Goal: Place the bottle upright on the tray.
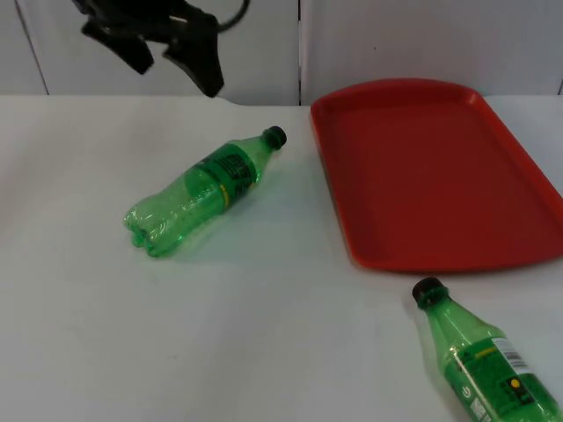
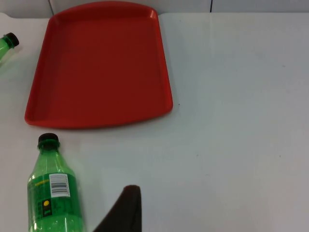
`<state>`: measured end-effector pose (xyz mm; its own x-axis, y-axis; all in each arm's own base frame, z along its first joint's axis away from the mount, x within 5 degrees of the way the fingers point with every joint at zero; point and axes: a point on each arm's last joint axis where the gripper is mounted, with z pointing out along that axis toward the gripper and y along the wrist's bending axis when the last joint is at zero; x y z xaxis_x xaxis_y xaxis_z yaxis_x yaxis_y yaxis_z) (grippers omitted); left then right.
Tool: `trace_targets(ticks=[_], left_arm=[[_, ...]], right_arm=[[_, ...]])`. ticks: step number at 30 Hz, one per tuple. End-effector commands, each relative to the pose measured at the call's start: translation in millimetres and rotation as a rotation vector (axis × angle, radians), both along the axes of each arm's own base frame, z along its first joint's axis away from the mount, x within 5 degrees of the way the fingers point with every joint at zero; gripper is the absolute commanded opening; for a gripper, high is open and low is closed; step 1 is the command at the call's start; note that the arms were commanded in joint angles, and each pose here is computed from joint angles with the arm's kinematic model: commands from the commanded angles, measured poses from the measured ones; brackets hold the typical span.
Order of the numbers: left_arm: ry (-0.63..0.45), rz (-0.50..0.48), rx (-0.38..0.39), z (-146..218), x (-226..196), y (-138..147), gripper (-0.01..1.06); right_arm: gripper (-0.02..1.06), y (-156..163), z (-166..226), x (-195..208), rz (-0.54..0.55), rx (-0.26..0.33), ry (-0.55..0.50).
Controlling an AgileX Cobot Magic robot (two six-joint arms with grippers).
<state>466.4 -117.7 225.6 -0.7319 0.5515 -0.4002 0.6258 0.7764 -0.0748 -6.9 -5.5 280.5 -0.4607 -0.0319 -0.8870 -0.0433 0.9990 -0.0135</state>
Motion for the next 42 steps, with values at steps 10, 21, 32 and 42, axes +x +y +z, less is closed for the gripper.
trace_targets(ticks=[10, 21, 32, 42], left_arm=[[0.07, -0.06, 0.06, -52, 22, -27, 1.05], [0.084, -0.067, 0.073, -90, 26, -47, 1.05], [0.1, -0.096, 0.097, -118, 24, -59, 1.05], [0.083, -0.091, 0.129, -135, 28, -57, 1.05]], right_arm=[[1.05, 0, 0, 0, -0.004, -0.001, -0.005], [1.05, 0, 0, 0, -0.003, 0.0, -0.005], [1.05, 0, 0, 0, -0.003, 0.0, -0.005], [1.05, 0, 0, 0, -0.004, 0.003, -0.005]])
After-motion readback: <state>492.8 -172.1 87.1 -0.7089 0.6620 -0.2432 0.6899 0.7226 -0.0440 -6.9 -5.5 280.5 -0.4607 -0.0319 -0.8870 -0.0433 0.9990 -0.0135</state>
